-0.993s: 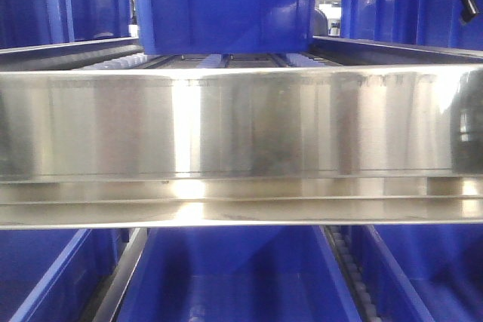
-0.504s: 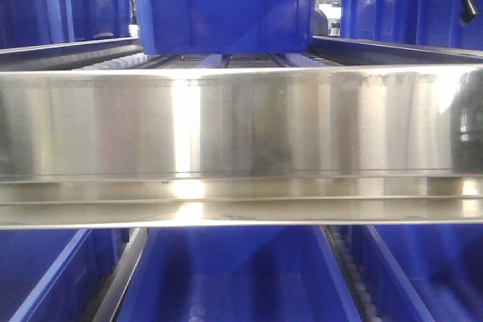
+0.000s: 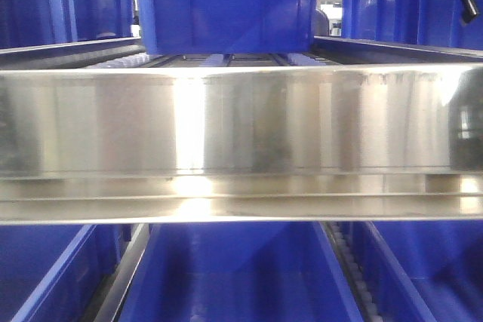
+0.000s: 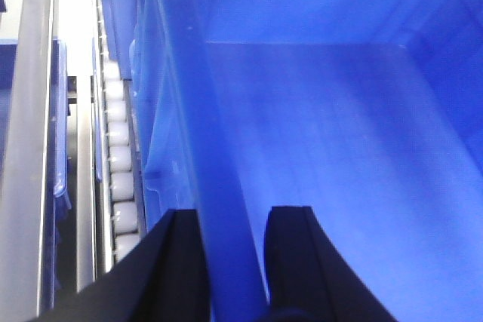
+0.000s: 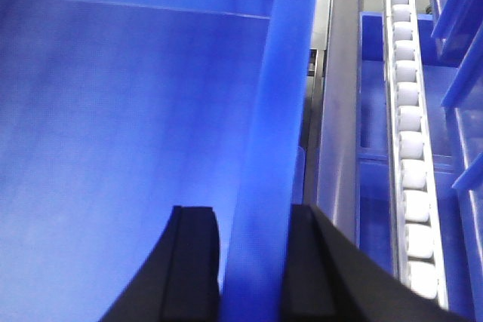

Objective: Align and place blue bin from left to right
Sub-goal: 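Pull the gripped blue bin off the rack toward the robot with both grippers, then lift the blue bin clear and drive the base away from the rack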

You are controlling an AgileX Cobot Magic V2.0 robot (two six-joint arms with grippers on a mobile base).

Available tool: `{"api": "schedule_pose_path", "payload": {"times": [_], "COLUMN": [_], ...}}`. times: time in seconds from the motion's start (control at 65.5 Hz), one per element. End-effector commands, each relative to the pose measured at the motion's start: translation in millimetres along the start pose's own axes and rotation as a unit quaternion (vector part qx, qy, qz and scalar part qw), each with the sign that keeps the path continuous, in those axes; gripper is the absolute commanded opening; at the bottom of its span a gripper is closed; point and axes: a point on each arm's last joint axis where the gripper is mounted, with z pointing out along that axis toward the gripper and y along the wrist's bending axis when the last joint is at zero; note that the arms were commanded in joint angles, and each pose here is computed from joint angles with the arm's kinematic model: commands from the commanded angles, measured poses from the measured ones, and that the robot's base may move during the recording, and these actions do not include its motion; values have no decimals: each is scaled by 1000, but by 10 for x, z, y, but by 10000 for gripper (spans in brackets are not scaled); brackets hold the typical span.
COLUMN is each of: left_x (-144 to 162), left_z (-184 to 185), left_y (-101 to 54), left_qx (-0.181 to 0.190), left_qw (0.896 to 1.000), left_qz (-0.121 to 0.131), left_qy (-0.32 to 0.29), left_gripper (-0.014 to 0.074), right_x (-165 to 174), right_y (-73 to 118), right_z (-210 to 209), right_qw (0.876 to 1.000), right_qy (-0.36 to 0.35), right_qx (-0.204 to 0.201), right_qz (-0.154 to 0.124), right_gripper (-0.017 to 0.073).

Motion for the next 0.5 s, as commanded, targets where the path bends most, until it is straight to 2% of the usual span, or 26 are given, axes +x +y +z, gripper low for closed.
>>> {"api": "schedule_pose_path", "payload": {"times": [0.0, 0.489], "left_x": [-98, -99], "left_z": [-153, -153], "left_y": [-171, -171], "left_qx": [65, 66], "left_qw": [996, 996], "left_qz": [-11, -11], "left_qy": [-55, -56], "left_gripper": [-111, -111], "right_x": [-103, -145], "right_y": [176, 182], "right_z": [-202, 58], "right_qw": [995, 995], "right_qy": [-70, -73], "right_qx": [-73, -72], "right_qz": [2, 6], "right_gripper": [-68, -68]}}
